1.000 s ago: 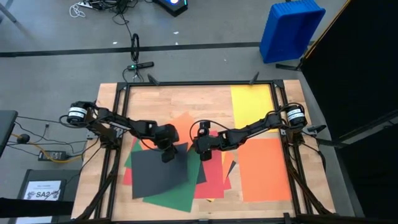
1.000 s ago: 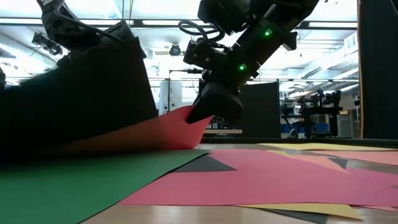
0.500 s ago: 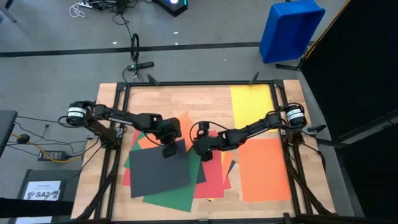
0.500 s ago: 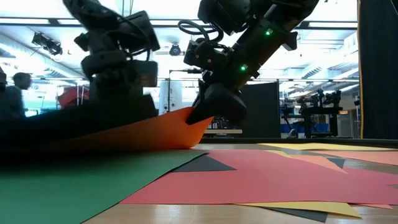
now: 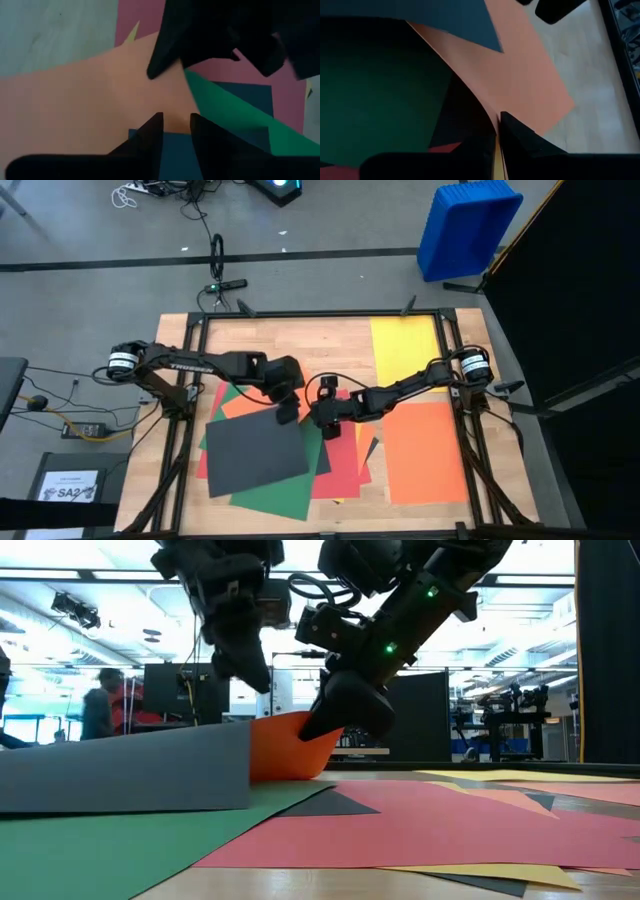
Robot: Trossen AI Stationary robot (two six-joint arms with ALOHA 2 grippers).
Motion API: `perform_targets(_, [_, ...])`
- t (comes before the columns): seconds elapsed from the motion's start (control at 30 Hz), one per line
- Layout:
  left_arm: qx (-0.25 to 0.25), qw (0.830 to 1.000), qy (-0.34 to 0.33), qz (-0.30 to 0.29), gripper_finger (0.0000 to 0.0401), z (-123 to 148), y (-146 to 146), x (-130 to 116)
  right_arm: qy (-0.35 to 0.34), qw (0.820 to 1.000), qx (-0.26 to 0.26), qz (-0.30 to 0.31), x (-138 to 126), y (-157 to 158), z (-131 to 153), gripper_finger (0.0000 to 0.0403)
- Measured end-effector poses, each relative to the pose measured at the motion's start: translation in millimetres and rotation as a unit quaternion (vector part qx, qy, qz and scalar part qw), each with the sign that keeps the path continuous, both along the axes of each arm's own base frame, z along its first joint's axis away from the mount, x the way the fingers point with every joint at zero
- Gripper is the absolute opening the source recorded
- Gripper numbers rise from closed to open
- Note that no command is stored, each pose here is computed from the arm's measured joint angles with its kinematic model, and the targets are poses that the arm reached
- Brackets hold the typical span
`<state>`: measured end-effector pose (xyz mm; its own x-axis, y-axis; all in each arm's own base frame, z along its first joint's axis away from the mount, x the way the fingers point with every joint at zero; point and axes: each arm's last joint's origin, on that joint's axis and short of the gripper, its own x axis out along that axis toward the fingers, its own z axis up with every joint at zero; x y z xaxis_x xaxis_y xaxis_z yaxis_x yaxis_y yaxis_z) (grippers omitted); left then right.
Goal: Organize paper
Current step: Stack the orange colored paper on top of the orange colored paper
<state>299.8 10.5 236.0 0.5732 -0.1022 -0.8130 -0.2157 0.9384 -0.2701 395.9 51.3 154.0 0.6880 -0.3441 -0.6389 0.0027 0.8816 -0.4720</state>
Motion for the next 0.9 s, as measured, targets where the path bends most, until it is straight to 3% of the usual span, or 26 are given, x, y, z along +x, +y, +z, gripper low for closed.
perform_targets(0.2, [0.033, 0.998, 0.006, 0.059, 0.0084, -0.8, -12.3, 1.3, -0.004, 1.000, 0.007, -0.009, 0.2, -1.8, 0.0, 0.0000])
perform_targets(0.47, [0.038, 0.997, -0.009, 0.064, 0.0098, -0.6, -29.9, 4.1, -0.010, 0.999, 0.025, -0.023, 1.2, -10.0, 0.9, 0.0000])
perform_targets(0.67, [0.061, 0.996, -0.011, 0.066, 0.0139, -3.5, -39.9, 5.6, -0.011, 0.999, 0.031, -0.023, 1.2, -10.1, 1.2, 0.0000])
perform_targets(0.9, [0.054, 0.997, 0.012, 0.062, 0.0220, -25.4, -45.2, 17.4, -0.014, 0.999, 0.037, -0.024, 1.5, -10.3, 1.5, 0.0000])
